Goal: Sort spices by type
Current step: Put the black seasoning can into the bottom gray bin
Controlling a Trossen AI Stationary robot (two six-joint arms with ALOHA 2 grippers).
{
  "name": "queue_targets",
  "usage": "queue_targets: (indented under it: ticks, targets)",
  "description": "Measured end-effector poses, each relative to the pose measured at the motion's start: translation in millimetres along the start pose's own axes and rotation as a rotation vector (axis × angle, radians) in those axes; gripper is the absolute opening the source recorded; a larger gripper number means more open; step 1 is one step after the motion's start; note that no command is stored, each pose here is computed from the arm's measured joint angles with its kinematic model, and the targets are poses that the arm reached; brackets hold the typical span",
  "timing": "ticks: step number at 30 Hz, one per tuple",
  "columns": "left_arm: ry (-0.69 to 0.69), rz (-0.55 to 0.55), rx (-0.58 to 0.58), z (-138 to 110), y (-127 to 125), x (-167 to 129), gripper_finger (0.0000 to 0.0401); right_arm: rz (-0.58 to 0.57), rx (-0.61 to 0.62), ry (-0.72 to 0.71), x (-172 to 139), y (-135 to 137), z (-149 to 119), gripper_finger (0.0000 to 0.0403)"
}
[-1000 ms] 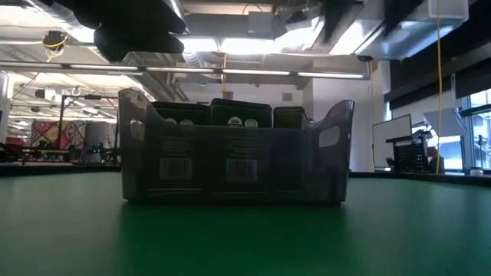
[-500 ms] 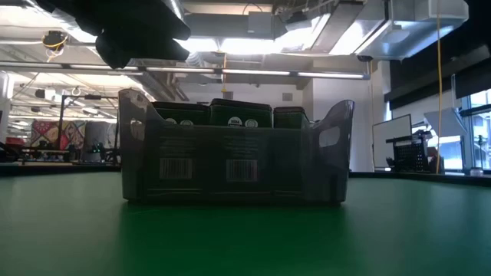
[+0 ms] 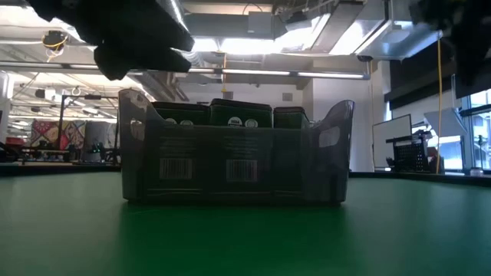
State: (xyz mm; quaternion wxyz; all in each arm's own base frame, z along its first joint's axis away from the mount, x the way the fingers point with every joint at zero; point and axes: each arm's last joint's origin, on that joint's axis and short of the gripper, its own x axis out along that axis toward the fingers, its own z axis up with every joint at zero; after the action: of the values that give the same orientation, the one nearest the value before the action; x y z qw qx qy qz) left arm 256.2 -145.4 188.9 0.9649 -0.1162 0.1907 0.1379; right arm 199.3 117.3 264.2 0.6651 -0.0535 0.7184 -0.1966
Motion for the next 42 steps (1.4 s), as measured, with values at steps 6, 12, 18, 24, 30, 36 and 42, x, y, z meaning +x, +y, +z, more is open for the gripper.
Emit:
queue_targets:
  ticks: [6,12,18,24,30,36,42]
  targets:
    - [0.007,0.004,0.007,-3,0,2,0.0182,0.051,0.297,0.149,33,-51,-14,0.0275]
    - [-0.003,0.000,0.023,-1,-1,3,0.0182,0.026,0.387,0.271,62,-69,-11,0.0275]
    - [-0.002,0.002,0.021,-2,-1,3,0.0182,0.007,0.472,0.379,84,-82,-8,0.0275]
    - [-0.002,0.002,0.025,-2,0,3,0.0182,0.053,0.524,0.455,103,-86,-11,0.0275]
    - [-0.001,0.002,0.027,-2,0,3,0.0182,0.173,0.531,0.412,105,-81,-2,0.0275]
    - [-0.001,0.003,0.031,-2,0,3,0.0182,0.147,0.538,0.426,106,-81,-3,0.0275]
    - [-0.001,0.003,0.030,-2,0,3,0.0182,0.288,0.531,0.377,107,-75,6,0.0275]
